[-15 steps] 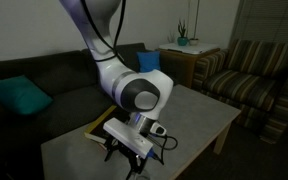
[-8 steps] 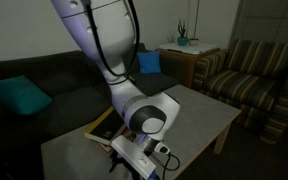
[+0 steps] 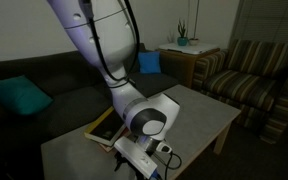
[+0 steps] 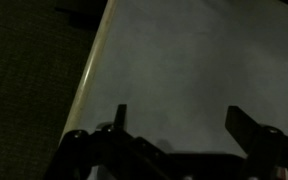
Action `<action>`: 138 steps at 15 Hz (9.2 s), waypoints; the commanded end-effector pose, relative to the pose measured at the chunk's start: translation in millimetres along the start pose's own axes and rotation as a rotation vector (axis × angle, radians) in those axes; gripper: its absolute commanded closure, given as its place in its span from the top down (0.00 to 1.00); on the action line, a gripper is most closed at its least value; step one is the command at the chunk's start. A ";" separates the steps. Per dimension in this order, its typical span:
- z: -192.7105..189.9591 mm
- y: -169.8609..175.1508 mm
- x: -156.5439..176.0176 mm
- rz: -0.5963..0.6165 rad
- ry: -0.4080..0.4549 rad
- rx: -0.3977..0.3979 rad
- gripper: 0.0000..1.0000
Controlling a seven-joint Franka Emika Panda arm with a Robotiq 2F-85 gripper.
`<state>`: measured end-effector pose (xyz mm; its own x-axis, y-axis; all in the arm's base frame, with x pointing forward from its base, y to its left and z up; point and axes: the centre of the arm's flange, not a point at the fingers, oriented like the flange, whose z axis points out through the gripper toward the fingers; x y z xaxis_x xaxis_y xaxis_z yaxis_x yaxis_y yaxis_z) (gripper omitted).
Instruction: Cover the silver bottle with the silver lid
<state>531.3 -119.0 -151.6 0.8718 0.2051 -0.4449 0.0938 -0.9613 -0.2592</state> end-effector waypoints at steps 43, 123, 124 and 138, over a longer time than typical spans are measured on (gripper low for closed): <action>18.0 48.9 31.7 0.406 0.230 0.050 1.00; 7.8 3.5 -9.2 0.864 0.381 0.034 0.44; 8.1 1.7 -16.9 0.867 0.403 0.024 0.44; -4.7 -18.7 -58.7 0.823 0.546 -0.034 0.69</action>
<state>480.4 -113.9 -116.4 0.7727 -0.6345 -0.0167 -0.6347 -0.7725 -0.0175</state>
